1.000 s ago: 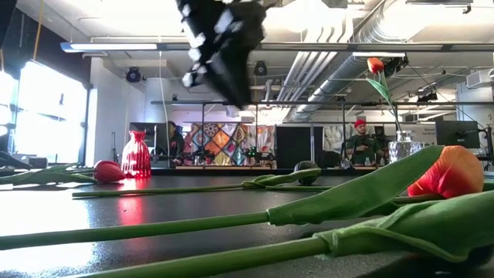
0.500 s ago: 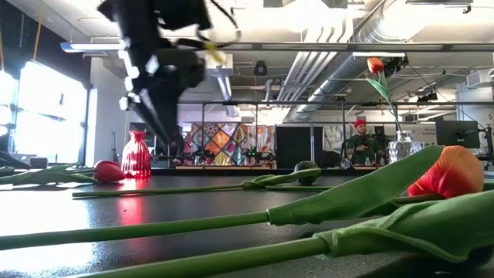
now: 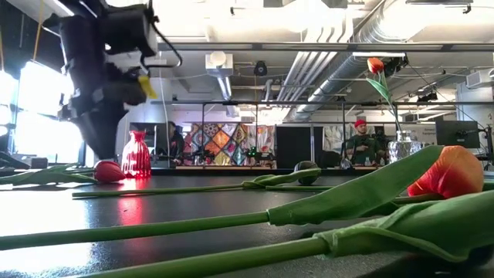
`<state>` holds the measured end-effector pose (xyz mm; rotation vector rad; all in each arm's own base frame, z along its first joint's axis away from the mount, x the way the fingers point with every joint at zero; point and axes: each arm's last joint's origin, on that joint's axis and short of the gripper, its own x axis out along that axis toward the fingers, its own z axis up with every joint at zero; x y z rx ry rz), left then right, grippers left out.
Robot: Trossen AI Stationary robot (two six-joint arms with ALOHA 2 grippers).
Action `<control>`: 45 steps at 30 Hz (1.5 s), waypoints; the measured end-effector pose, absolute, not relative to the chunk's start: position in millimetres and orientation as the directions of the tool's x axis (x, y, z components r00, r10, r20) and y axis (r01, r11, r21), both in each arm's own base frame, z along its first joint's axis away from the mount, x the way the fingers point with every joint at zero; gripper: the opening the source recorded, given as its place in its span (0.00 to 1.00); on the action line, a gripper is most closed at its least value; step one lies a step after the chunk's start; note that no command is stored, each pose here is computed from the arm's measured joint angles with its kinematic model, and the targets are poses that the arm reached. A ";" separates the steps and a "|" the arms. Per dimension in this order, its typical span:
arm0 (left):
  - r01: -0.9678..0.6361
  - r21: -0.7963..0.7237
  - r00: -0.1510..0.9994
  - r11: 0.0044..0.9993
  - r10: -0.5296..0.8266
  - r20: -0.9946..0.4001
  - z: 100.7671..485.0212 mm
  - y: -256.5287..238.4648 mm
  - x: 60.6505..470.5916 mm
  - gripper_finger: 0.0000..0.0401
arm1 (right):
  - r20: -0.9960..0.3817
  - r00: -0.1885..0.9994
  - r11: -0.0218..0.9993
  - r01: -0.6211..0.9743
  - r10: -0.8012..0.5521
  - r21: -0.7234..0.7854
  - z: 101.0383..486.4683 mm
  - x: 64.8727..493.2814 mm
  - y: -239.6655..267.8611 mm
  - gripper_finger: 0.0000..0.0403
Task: Sort flowers into vase by color
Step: Put the red tulip into the purple vase
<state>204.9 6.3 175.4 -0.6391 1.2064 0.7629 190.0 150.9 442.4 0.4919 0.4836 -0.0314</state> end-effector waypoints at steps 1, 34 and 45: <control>-0.805 -0.021 0.154 0.593 0.175 -0.972 173.6 7.2 202.6 0.24 | -0.465 0.881 0.885 0.144 0.089 0.443 440.7 194.3 149.8 0.35; -0.763 0.032 0.069 0.645 0.130 -0.989 147.2 8.2 224.2 0.02 | -0.533 0.844 0.900 0.190 0.054 0.392 427.3 224.8 136.6 0.35; -0.719 -0.227 0.405 0.657 0.131 -0.905 215.0 4.2 263.0 0.01 | -0.602 0.796 0.840 0.373 -0.072 0.393 409.1 234.7 139.6 0.35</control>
